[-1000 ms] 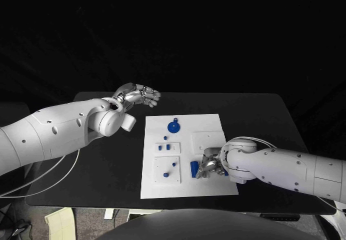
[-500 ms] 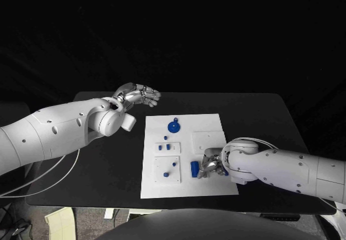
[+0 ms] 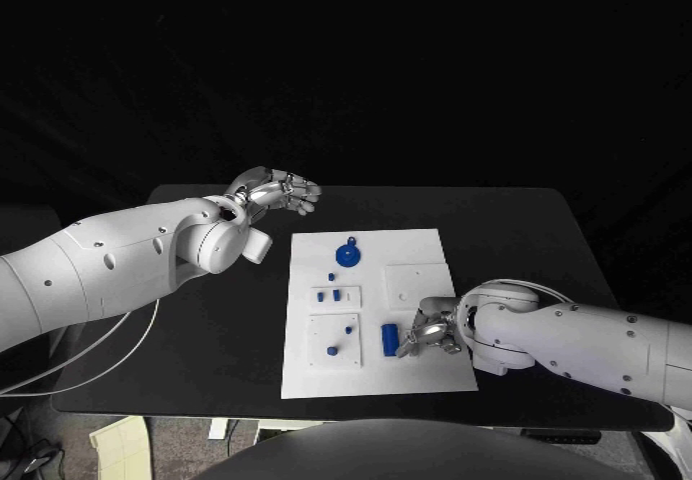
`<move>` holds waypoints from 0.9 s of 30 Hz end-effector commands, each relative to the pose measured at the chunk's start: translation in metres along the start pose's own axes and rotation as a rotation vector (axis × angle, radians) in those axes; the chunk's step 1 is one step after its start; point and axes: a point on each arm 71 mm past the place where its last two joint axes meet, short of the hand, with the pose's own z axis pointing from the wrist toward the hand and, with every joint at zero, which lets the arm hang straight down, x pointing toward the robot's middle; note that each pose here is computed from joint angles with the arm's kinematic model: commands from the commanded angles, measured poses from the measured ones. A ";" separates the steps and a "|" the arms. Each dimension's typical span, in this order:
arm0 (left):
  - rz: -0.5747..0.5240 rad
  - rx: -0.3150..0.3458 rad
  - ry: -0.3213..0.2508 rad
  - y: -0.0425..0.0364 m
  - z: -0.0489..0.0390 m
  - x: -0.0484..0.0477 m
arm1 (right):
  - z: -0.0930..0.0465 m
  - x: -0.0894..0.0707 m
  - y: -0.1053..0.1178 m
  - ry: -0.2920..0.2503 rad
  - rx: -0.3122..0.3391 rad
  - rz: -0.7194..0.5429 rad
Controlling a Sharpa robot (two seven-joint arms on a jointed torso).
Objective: Assemble the parts on the task board
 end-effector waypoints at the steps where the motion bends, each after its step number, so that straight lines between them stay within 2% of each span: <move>1: -0.002 0.012 0.011 -0.0015 0.0001 0.0015 | -0.007 -0.009 0.001 -0.028 -0.032 0.023; 6: -0.002 0.012 0.011 -0.0015 -0.0001 0.0013 | -0.021 -0.033 -0.013 -0.098 -0.014 0.025; 12: -0.001 0.013 0.007 -0.0016 0.0001 0.0012 | -0.028 -0.053 -0.040 -0.137 0.042 0.024; 18: -0.001 0.015 0.007 -0.0017 -0.0003 0.0010 | -0.030 -0.053 -0.058 -0.114 0.117 -0.017; 27: -0.002 0.014 0.008 -0.0017 -0.0002 0.0011 | -0.028 -0.046 -0.072 -0.126 0.213 -0.098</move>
